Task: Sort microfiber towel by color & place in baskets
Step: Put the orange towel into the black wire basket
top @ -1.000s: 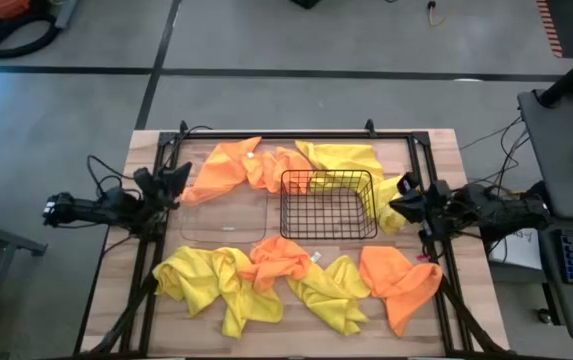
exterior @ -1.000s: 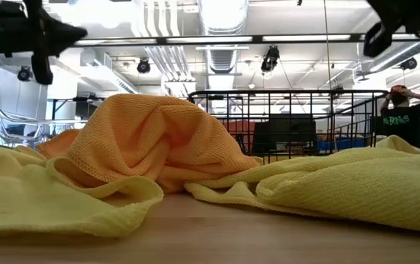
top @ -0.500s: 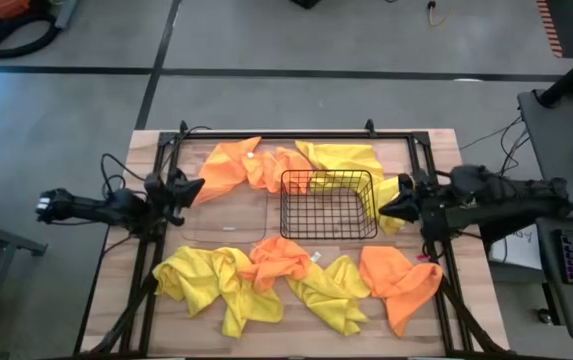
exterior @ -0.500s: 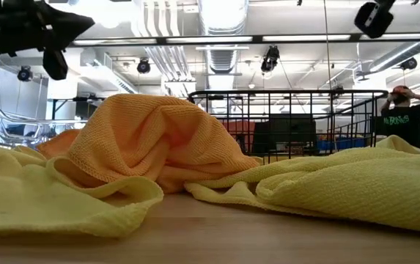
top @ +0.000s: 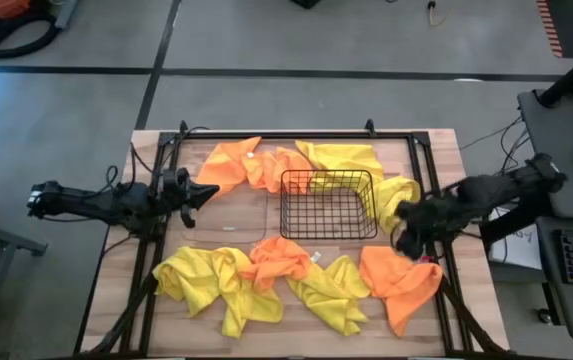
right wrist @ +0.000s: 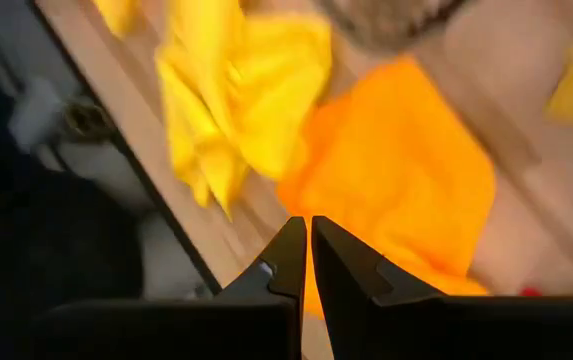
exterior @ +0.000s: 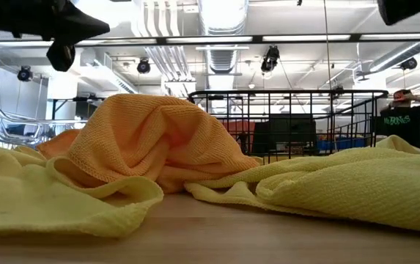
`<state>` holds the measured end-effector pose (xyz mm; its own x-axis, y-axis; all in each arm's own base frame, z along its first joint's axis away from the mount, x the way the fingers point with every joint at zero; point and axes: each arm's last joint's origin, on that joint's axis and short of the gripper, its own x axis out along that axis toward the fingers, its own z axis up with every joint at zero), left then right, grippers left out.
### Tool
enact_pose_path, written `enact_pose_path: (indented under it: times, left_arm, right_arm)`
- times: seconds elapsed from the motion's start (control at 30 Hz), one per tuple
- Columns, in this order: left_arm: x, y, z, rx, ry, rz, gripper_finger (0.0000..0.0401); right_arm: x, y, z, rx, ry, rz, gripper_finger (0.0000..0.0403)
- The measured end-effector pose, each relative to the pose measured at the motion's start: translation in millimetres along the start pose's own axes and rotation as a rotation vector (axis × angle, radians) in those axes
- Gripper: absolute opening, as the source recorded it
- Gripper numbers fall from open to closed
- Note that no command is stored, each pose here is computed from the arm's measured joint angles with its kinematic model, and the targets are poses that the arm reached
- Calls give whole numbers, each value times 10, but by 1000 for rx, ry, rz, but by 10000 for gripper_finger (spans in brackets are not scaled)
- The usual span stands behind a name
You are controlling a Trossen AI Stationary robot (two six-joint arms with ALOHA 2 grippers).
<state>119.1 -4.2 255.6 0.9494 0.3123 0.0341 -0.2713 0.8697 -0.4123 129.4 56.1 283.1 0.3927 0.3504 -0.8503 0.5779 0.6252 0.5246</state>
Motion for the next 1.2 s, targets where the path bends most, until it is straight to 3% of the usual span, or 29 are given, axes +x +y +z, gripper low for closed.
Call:
enact_pose_path:
  times: [0.1,0.2,0.33,0.57,0.73,1.0,1.2]
  left_arm:
    - [45,-58,76,35,5,2,0]
    - [86,-102,128,72,8,3,0]
    - [142,-150,170,87,20,8,0]
    - [211,-279,379,122,-8,-3,0]
    - [254,-372,528,151,-24,-29,0]
    - [332,-440,550,183,7,-73,0]
    - [373,-431,476,199,39,-63,0]
  right_arm:
    - [168,50,-75,7,39,-54,18]
    - [291,130,-117,-28,-18,-99,18]
    - [443,263,-171,-83,-35,-86,18]
    - [678,322,-167,-262,14,-163,18]
    - [789,325,-162,-185,39,-211,18]
    - [908,331,-178,-129,126,-246,24]
    - [956,331,-186,-20,150,-267,104]
